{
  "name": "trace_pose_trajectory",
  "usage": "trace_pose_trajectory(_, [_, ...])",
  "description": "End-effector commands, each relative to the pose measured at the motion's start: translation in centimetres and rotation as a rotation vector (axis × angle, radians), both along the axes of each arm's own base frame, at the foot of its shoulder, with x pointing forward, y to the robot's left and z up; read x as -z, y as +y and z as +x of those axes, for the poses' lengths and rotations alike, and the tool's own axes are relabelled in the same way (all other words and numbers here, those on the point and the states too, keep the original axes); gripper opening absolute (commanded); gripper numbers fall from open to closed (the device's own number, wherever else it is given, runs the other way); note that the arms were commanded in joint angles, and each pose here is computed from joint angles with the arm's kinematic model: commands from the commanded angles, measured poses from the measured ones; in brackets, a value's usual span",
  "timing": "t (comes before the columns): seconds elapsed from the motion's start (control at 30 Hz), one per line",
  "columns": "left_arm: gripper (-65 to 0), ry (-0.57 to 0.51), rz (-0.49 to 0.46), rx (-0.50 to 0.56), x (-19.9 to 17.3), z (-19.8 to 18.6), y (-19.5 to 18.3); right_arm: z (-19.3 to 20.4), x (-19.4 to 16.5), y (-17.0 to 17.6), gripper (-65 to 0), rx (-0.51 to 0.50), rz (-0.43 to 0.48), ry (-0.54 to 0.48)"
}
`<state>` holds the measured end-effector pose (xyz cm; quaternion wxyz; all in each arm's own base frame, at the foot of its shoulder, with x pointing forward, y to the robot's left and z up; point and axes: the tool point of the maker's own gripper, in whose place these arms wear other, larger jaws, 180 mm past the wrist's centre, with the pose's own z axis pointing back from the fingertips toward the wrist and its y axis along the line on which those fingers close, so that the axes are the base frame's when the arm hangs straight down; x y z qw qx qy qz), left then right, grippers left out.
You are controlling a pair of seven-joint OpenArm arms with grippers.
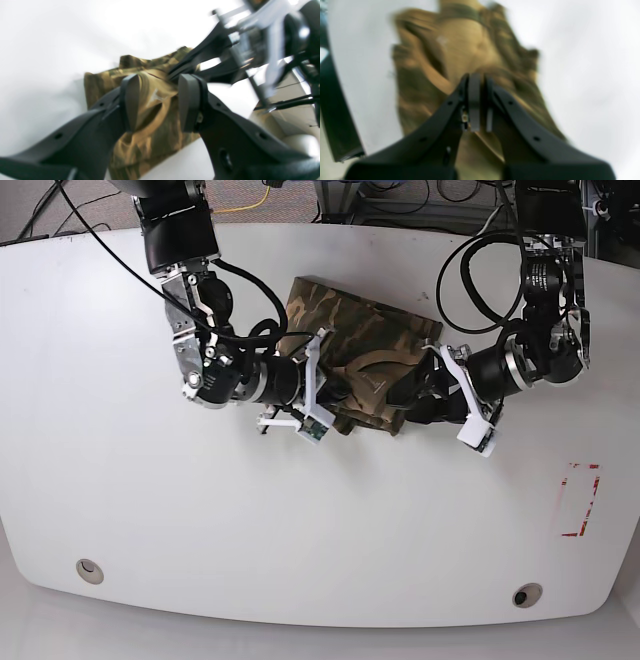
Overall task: Layout the t-shirt on the table in an organized manner, then fold the t-shirt properly
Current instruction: 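Fold the bundle edge with the right gripper over toward the left gripper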
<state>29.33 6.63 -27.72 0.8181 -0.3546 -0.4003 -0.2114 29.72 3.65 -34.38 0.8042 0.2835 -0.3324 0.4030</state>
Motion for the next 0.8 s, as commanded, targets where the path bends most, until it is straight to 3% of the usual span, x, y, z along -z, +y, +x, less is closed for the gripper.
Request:
trace_pose_trajectory(0.0, [-40.7,-0.039,-0.008,-0.005,-1.2,-0.2,0.7,0.7,-0.8,1.9,-62.6,-0.003,0.081,-0.021])
trace_pose_trajectory(0.37, [-40.7,-0.022,0.03,0.019,-0.9,-1.6,1.8,1.9,0.5,4.0,-62.6,0.017,0.199,0.009])
trace_pose_trajectory(0.57, [-40.7,-0.016,0.041,0.025,-0.7,-1.8,2.0,2.8,-3.9,4.1,-62.6,-0.014,0.201,-0.114])
trace_pose_trajectory(0.77, [-40.7,0.004,0.061,0.052,-0.2,-2.2,1.8,4.1,-9.3,1.8,-62.5,0.032,0.178,-0.261])
